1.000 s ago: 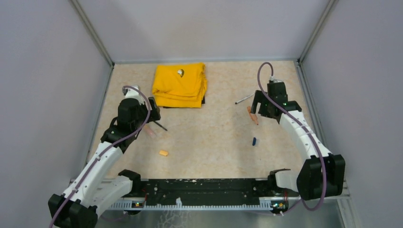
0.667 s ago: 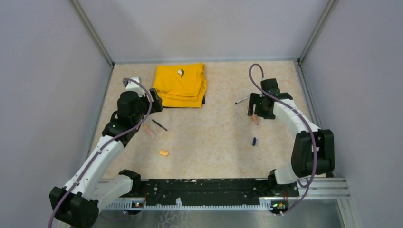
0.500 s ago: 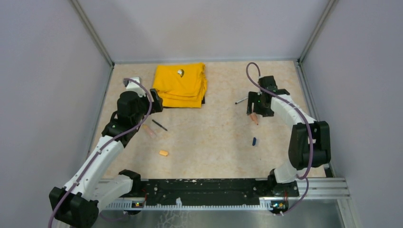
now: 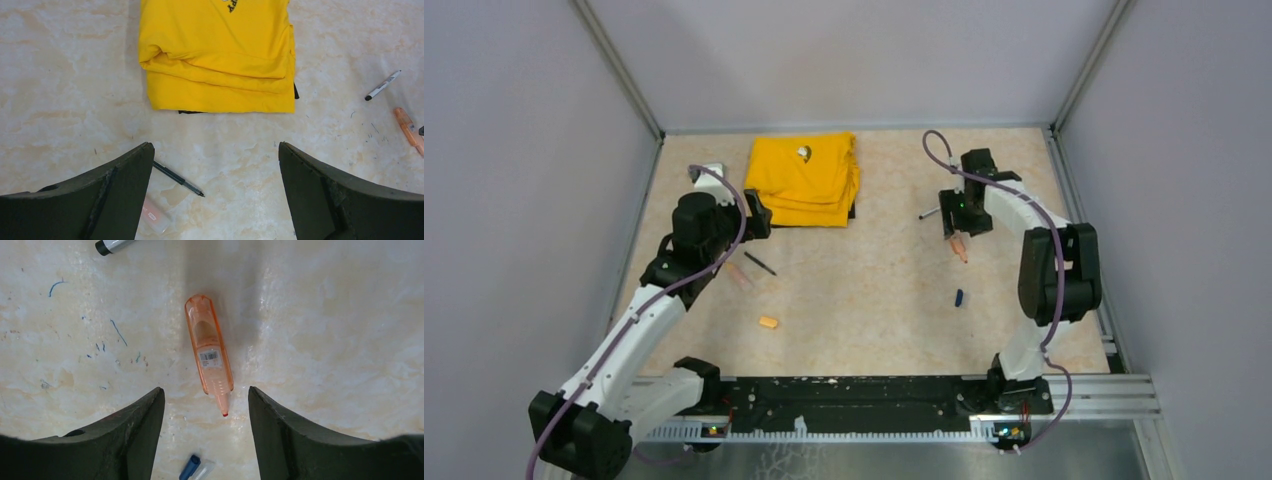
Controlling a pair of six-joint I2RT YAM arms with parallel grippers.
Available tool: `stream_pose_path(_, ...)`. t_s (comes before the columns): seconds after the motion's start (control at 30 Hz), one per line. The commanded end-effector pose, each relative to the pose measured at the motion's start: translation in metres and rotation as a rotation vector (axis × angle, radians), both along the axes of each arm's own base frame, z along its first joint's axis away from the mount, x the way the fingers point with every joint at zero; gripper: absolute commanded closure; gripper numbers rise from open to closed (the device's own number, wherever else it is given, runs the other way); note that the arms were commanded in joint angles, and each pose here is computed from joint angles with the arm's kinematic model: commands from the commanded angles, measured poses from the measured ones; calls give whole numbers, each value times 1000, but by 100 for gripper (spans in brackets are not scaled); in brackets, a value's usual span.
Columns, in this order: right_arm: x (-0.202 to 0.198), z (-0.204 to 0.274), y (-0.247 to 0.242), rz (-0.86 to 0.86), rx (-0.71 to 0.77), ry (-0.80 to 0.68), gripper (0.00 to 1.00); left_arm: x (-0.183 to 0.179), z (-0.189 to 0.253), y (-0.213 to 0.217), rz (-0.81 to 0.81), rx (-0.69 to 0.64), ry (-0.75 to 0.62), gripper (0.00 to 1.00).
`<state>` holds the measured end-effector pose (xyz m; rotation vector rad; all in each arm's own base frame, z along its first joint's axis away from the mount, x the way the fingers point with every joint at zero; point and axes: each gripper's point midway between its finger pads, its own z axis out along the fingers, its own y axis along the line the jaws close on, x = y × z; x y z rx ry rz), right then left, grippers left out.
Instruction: Insert the pens into the pen caps
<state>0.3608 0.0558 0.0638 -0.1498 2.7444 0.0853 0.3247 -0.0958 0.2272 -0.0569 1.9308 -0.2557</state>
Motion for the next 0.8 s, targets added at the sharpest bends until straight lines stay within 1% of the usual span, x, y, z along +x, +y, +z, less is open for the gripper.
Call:
stream_pose_path(0.0, 18, 0, -1, 71, -19, -15, 40, 4, 2, -3, -18, -9, -13, 1)
stream_pose_path(0.2, 19, -15, -6, 70, -50, 19, 42, 7, -3, -1, -13, -7, 3, 1)
stream_pose_path(0.33, 20, -22, -2, 78, -28, 27, 42, 10, -4, -2, -25, -23, 12, 1)
stream_pose_path(0.53, 17, -30, -5, 61, -47, 48, 51, 10, -9, -1, -20, -23, 28, 1)
stream_pose_path(0.77, 11, -43, -7, 45, -56, 86, 53, 12, -10, -1, -21, -25, 32, 1)
